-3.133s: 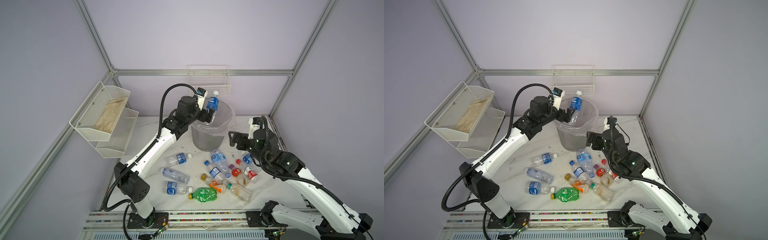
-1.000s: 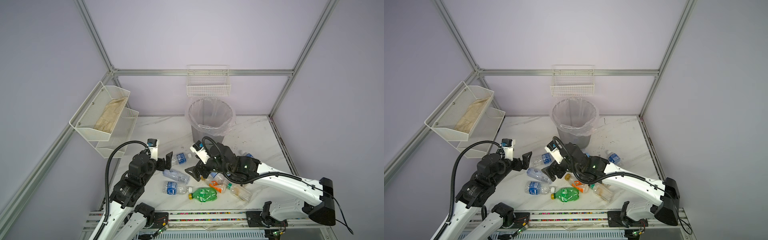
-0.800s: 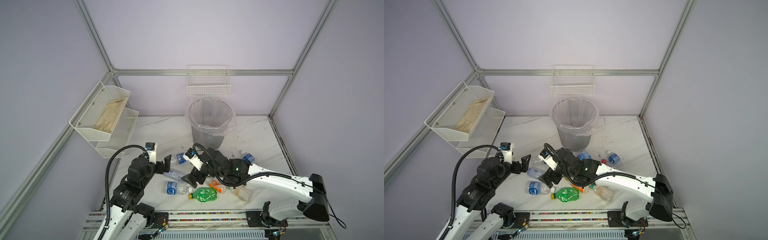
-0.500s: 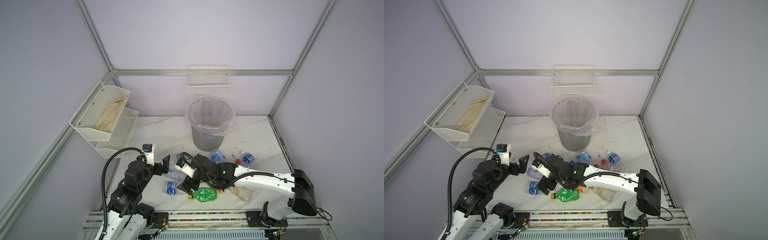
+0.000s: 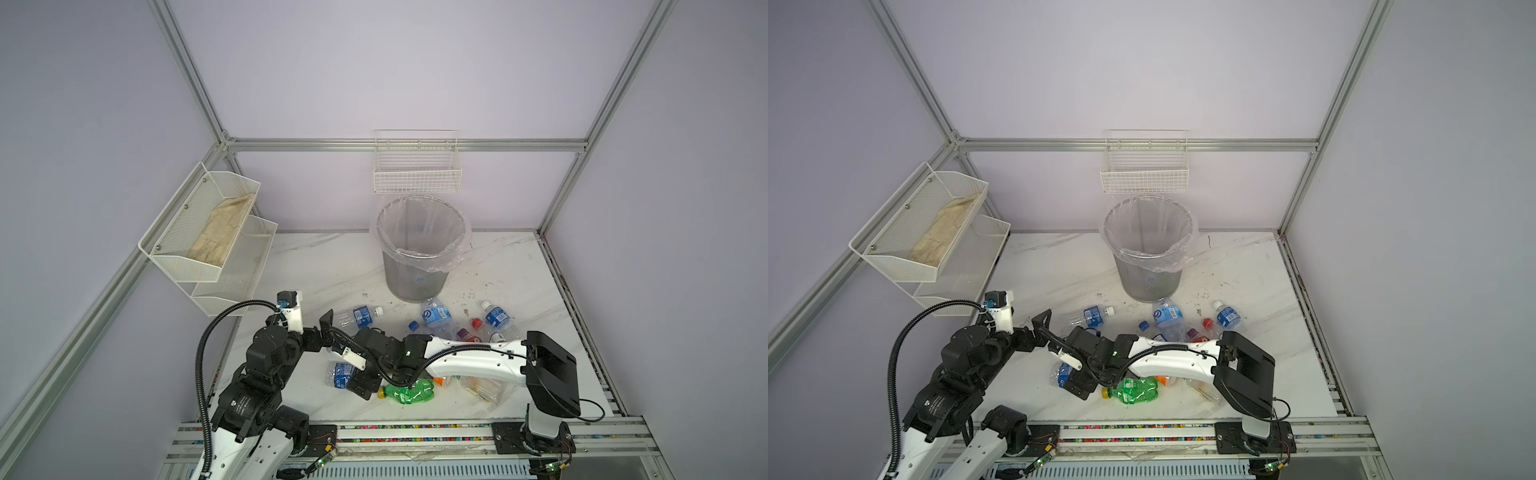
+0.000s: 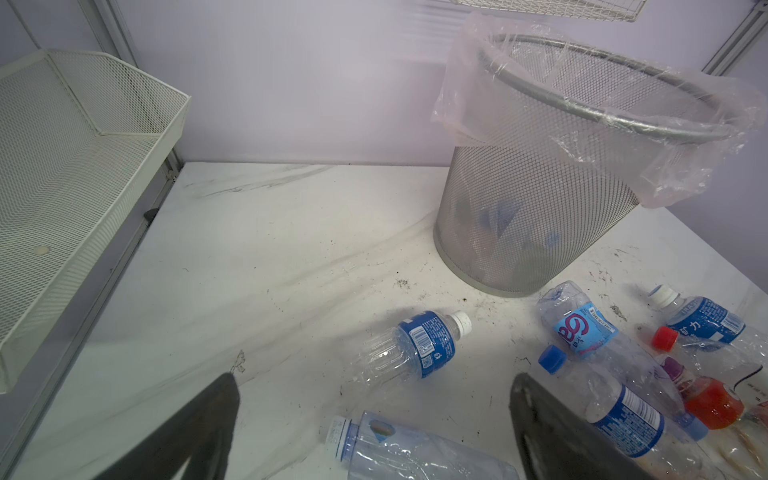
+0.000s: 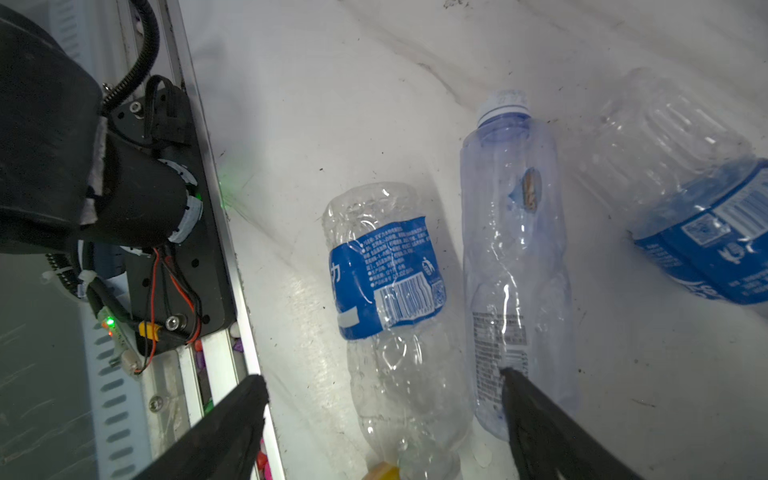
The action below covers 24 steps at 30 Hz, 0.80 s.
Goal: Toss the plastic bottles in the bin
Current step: 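Grasp the clear blue-labelled water bottle with the right gripper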
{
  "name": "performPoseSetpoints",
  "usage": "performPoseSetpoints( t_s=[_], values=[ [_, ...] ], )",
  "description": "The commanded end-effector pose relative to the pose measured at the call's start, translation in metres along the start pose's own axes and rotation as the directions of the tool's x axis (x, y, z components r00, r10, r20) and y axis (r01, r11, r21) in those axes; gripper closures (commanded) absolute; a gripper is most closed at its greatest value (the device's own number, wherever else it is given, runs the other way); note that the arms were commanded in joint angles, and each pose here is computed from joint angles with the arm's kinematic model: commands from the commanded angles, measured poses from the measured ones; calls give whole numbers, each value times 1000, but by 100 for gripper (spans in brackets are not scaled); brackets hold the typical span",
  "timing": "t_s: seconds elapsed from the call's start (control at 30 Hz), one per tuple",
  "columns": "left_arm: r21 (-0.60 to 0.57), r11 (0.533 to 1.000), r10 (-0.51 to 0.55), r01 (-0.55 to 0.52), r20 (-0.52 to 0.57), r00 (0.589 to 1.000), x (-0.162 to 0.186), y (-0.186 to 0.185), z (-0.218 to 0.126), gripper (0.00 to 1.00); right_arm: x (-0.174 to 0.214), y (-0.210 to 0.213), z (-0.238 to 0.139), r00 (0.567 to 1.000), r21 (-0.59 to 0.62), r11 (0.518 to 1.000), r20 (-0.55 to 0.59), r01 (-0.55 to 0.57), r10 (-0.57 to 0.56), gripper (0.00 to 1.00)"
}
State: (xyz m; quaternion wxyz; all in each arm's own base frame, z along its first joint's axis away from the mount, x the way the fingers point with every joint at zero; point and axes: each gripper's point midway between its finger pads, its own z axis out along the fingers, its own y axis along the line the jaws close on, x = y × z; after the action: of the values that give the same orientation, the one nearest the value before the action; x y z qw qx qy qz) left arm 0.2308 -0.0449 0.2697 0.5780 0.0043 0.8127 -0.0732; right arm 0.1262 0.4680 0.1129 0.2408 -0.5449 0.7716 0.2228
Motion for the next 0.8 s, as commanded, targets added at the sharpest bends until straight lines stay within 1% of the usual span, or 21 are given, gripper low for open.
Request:
performPoseSetpoints(
  t_s=[0.0, 0.23, 0.67, 0.77],
  values=[
    [-25, 1000, -16, 16, -2, 1000, 8, 5, 4, 0, -1, -1, 6, 999, 30, 999, -17, 38, -38, 11],
    [-33, 999, -22, 22, 5, 1000, 7, 7, 2, 0, 8, -1, 23, 997, 49, 998, -52, 51, -48, 14],
    [-35, 999, -24, 24, 7, 1000, 7, 8, 2, 0, 35, -18, 50, 986, 167, 983, -154, 81, -55, 19],
    [-35, 999, -23, 24, 6, 1000, 7, 8, 1, 0, 38, -23, 52, 984, 194, 977, -170, 89, -56, 24]
  ],
)
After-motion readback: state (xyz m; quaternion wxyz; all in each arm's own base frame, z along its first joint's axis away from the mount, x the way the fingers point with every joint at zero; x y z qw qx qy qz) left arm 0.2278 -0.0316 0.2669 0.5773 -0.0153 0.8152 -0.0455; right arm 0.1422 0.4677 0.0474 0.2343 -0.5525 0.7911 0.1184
